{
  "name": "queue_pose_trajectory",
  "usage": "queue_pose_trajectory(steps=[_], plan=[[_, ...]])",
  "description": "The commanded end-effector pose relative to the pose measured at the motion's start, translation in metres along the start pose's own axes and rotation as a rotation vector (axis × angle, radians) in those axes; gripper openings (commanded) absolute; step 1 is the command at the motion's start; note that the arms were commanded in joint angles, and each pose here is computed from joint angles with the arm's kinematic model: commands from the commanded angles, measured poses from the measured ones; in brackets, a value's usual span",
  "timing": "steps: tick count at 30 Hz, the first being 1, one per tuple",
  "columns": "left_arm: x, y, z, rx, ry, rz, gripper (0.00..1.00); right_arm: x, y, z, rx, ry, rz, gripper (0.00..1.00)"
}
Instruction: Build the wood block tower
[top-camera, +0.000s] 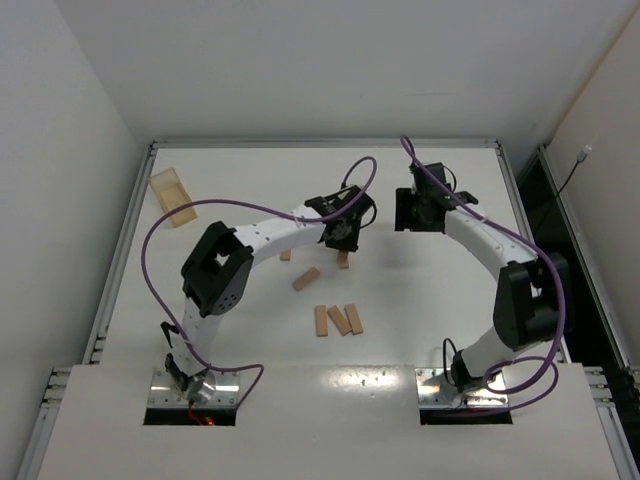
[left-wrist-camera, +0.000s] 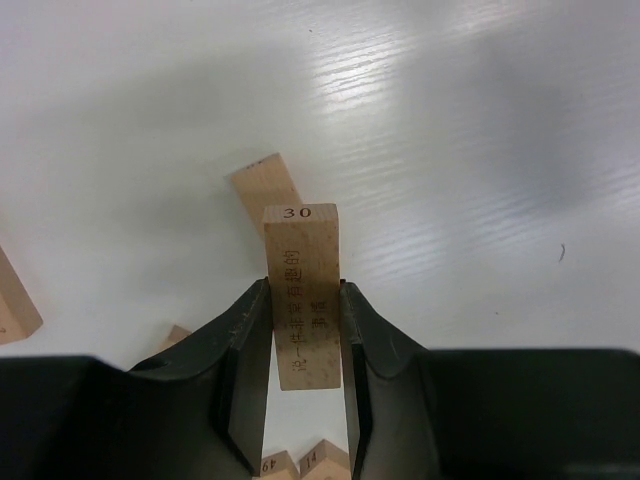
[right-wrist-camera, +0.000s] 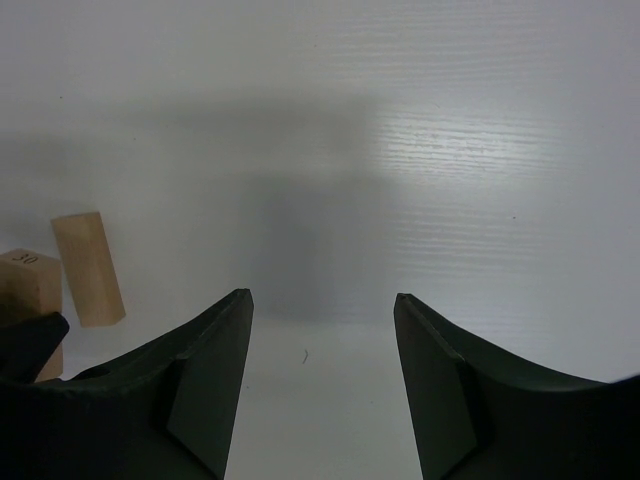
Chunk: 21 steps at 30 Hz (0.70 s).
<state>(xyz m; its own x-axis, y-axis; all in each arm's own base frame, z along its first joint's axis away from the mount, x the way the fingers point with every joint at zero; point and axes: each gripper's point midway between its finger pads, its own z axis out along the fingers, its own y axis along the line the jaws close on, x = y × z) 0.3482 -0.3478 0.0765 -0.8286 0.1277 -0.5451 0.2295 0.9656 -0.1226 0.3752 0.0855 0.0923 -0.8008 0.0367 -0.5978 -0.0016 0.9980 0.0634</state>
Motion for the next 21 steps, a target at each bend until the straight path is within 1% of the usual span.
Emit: queue_pose_trajectory(steps=[1,9,16,17,18,19,20,21], plan=[[-0.004,0.001,0.007,-0.034,-0.003,-0.025,0.00,-0.018,0.000,-0.009,-0.017,-0.071,0.037,0.56],[0.004,0.006,0.022,-0.068,0.014,-0.016,0.00,-0.021,-0.003,-0.011,-0.028,-0.077,0.061,0.56],[0.007,0.004,0.032,-0.067,0.031,-0.003,0.00,-0.021,-0.003,-0.011,-0.043,-0.073,0.067,0.55],[0.007,0.004,0.032,-0.067,0.031,-0.003,0.02,-0.021,-0.003,-0.011,-0.043,-0.073,0.067,0.55],[0.006,0.001,0.032,-0.051,0.028,0.003,0.09,-0.021,-0.003,-0.011,-0.043,-0.073,0.067,0.55],[0.010,0.000,0.035,-0.048,0.040,0.005,0.24,-0.021,-0.003,-0.011,-0.043,-0.073,0.067,0.55],[0.010,0.000,0.035,-0.048,0.040,0.005,0.34,-0.021,-0.001,-0.012,-0.053,-0.070,0.067,0.55],[0.010,0.000,0.035,-0.048,0.040,0.005,0.41,-0.021,-0.001,-0.012,-0.053,-0.070,0.067,0.55]])
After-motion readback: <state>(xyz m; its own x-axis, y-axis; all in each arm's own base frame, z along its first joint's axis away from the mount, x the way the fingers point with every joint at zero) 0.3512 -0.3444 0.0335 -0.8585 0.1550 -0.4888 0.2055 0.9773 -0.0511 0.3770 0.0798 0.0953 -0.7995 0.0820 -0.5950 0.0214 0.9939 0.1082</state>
